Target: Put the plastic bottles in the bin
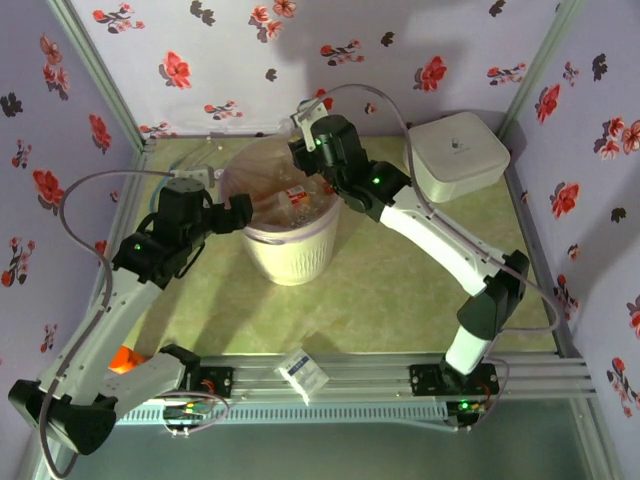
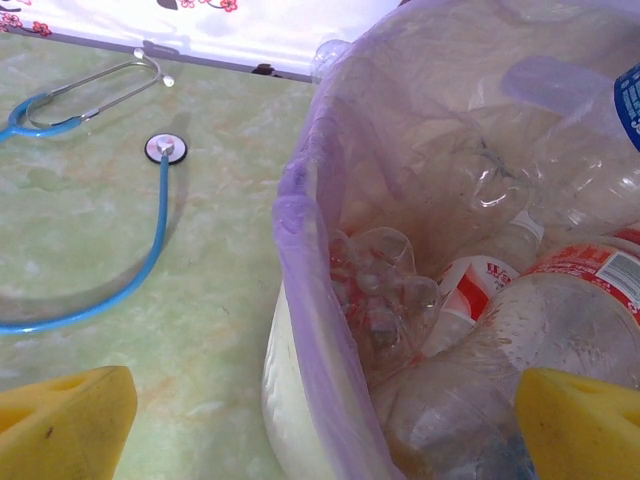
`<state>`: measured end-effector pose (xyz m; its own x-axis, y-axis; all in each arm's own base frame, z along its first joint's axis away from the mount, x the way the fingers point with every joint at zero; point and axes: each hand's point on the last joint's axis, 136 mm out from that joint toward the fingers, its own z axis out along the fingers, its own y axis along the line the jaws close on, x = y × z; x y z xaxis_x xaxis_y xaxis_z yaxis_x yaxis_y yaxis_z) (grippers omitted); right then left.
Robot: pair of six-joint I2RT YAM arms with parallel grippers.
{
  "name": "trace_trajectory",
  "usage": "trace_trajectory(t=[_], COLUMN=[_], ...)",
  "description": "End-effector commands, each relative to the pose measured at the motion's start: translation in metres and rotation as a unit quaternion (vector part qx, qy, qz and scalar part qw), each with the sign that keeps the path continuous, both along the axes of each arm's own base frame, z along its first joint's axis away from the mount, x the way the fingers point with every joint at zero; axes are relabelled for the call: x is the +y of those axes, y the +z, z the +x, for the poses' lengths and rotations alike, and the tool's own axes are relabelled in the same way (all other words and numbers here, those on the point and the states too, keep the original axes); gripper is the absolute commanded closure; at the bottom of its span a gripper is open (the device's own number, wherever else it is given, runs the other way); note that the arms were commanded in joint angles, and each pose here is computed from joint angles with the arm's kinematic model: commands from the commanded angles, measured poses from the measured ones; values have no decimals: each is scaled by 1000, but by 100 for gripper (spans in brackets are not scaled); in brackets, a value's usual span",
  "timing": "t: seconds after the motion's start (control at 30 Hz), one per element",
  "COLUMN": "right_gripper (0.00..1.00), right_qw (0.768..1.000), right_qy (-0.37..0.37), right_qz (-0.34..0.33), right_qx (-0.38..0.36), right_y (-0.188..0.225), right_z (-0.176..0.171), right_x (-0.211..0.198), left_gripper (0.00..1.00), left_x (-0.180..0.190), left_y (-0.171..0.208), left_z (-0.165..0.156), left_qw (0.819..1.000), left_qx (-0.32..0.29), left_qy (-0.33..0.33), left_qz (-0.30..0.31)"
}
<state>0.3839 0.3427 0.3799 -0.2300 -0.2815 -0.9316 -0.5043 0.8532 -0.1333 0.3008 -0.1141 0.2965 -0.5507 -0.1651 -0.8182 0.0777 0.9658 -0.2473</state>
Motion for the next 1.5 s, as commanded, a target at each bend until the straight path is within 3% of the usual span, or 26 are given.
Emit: trace_trajectory(t=[0.0,0.17,0.33,0.7,0.8,0.9,1.1,1.47], right_gripper=[71,72,72,72,72,72,72,71], right_qw=[987,978,973,944,937,949,988,998], right_qy=[64,20,64,202,215,190,64,-10], right_qz=[-62,-133,-81,152,182,162,43,-17], right_qx=[135,157,208,214,208,193,135,62], right_y=[-70,-116,-136,-24,-4,-3,-18,4], right_z=[-38,-32,-48,-79,-82,-75,-47,-27], right_x=[6,-4,18,46,44,35,-10,-54], left_gripper=[2,2,2,2,2,2,2,2], left_x=[-1,-2,-4,-6,-7,-7,-8,-11], left_y=[-6,-7,-8,-9,-8,-7,-4,-6], left_z=[4,5,5,7,6,7,8,13], left_qw=[1000,1000,1000,1000,1000,1000,1000,1000], left_qx=[5,5,8,8,6,5,3,6], left_qy=[1,0,-2,-6,-7,-8,-11,-16], left_qz=[-5,-7,-9,-12,-13,-12,-11,-2])
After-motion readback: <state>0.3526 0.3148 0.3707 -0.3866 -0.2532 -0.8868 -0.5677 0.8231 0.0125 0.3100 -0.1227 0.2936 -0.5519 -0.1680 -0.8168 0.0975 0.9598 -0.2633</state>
